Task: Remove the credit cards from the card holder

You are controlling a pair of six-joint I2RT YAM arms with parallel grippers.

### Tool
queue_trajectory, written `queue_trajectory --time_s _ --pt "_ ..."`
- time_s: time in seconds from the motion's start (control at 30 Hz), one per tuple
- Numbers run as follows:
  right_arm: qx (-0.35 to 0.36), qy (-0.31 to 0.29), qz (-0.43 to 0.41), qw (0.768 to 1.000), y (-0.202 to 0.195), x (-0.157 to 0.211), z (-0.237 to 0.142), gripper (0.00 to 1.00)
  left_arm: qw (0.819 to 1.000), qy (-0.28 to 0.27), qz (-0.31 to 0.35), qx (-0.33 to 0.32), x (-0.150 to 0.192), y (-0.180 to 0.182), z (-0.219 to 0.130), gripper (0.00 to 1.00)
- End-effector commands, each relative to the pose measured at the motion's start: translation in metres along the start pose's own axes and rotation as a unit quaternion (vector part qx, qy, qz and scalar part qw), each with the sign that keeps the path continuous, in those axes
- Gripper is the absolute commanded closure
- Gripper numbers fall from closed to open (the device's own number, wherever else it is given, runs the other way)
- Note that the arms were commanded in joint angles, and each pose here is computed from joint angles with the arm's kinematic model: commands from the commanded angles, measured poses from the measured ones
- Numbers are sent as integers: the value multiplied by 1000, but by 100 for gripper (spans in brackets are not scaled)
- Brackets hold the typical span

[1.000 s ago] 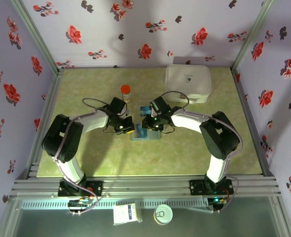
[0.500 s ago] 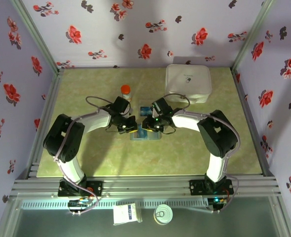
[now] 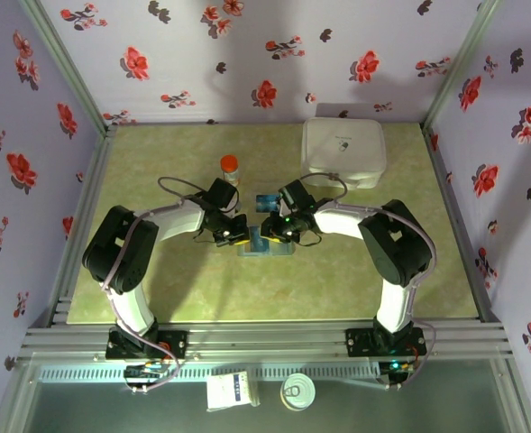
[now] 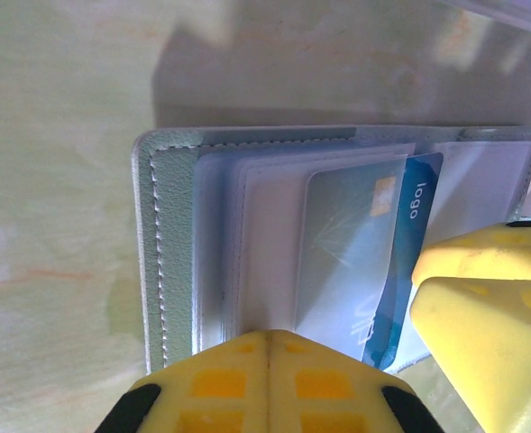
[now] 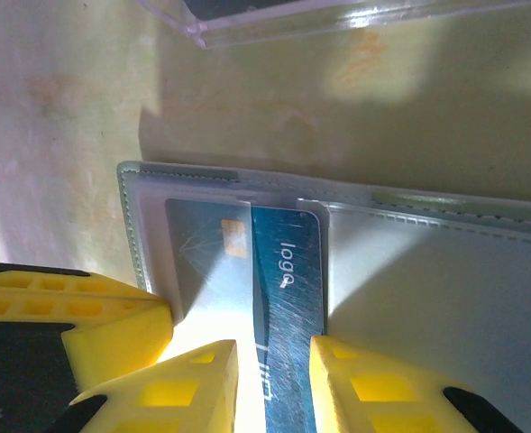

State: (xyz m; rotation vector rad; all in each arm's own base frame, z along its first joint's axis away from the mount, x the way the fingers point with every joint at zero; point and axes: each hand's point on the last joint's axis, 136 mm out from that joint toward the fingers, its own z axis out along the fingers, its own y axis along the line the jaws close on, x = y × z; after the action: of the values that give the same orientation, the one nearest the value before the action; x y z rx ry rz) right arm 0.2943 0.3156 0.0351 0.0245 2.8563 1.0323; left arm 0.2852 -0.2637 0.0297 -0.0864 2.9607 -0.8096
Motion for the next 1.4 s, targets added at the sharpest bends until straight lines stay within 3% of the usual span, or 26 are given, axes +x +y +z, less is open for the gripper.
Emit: queue_trajectory --time_s 0.0,0.67,0.83,1.17,1.37 --pt "-13 1 3 1000 0 2 -3 71 1000 7 7 -23 1 7 3 100" --pt "-39 -18 17 999 -4 -3 -10 72 1000 8 6 -27 0 7 1 100" --pt "-72 -21 4 997 11 -4 -15 71 1000 9 5 -27 1 7 1 100" --pt "-9 -18 14 1000 -17 -1 -13 71 1000 6 7 -25 0 5 -1 100" --pt "-25 -1 16 1000 -15 1 -3 71 1000 7 6 -27 0 7 0 100"
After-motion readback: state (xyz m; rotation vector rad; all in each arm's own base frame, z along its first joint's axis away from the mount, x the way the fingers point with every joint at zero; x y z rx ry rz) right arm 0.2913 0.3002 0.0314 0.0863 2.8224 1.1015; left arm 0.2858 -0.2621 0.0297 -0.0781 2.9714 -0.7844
